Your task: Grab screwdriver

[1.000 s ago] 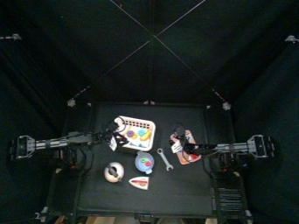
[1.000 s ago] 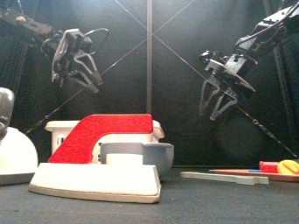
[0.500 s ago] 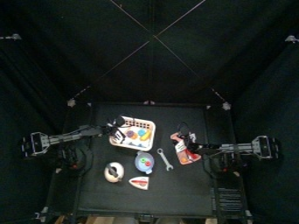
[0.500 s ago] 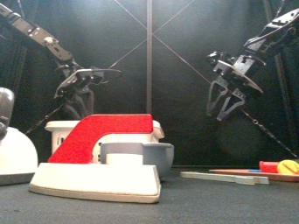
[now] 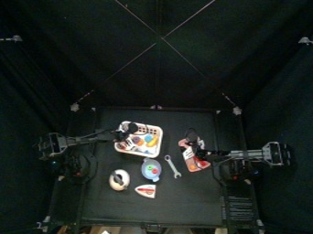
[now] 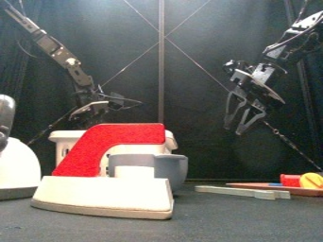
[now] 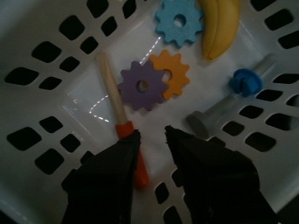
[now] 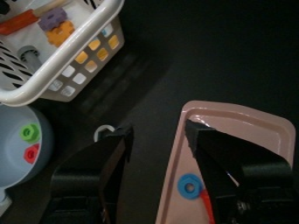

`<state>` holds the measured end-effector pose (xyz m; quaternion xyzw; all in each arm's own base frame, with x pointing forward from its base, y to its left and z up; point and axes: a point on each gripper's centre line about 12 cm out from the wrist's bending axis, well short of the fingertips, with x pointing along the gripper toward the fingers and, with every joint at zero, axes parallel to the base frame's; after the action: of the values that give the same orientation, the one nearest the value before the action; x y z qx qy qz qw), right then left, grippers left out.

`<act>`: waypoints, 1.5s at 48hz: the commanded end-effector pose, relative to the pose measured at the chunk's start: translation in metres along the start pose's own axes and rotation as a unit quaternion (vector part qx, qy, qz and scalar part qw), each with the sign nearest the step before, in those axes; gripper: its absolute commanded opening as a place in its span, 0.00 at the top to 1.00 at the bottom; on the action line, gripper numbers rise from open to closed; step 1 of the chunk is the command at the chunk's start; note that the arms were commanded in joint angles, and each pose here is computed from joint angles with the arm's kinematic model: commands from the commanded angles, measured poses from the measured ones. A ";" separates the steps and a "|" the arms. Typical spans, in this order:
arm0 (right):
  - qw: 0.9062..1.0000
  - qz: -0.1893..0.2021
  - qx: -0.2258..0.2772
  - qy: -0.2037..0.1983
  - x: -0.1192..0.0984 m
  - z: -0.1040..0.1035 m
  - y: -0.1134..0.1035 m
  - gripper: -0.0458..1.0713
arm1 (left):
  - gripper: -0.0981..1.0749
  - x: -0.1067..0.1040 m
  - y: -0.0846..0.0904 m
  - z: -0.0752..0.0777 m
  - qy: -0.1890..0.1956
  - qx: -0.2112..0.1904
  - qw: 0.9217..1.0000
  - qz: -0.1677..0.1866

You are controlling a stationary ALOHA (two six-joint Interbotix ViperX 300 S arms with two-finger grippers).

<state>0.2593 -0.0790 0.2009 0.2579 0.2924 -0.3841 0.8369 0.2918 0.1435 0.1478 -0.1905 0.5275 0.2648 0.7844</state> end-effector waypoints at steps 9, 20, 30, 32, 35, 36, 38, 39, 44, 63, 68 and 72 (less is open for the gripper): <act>1.000 0.005 0.006 -0.004 -0.002 0.004 0.001 0.19 | 0.27 0.009 0.001 0.005 0.037 0.008 0.999 0.019; 1.000 0.005 0.005 -0.004 -0.002 0.004 0.001 0.19 | 0.20 0.018 0.001 0.010 0.044 0.013 0.999 0.026; 1.000 0.003 0.004 -0.003 -0.002 0.003 0.001 0.19 | 0.19 0.026 0.001 0.007 0.060 0.006 0.998 0.034; 1.000 0.004 0.004 -0.003 -0.002 0.003 0.001 0.19 | 0.19 0.027 0.002 0.005 0.065 0.005 0.997 0.036; 1.000 0.004 0.004 -0.003 -0.002 0.003 0.001 0.19 | 0.19 0.029 0.003 0.004 0.072 0.006 0.997 0.039; 1.000 0.004 0.005 -0.003 -0.002 0.003 0.001 0.19 | 0.19 0.030 0.003 0.003 0.074 0.006 0.996 0.040; 1.000 0.003 0.004 -0.003 -0.001 0.003 0.000 0.19 | 0.19 0.031 0.003 0.002 0.078 0.008 0.996 0.043; 1.000 0.003 0.004 -0.003 -0.001 0.003 0.000 0.19 | 0.20 0.031 0.004 0.002 0.080 0.008 0.996 0.044; 1.000 0.003 0.004 -0.003 -0.001 0.003 0.000 0.19 | 0.20 0.032 0.004 0.000 0.089 0.008 0.995 0.047; 1.000 0.003 0.005 -0.003 -0.001 0.003 0.000 0.19 | 0.20 0.037 0.004 -0.001 0.097 0.011 0.994 0.049; 1.000 0.004 0.005 -0.004 -0.002 0.003 0.001 0.19 | 0.20 0.040 0.004 -0.002 0.100 0.011 0.994 0.049; 1.000 0.003 0.004 -0.003 -0.001 0.003 0.000 0.19 | 0.20 0.041 0.004 -0.002 0.102 0.013 0.993 0.050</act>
<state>0.2582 -0.0787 0.1987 0.2592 0.2958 -0.3850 0.8349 0.2980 0.1528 0.1071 -0.1791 0.6201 0.2751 0.7126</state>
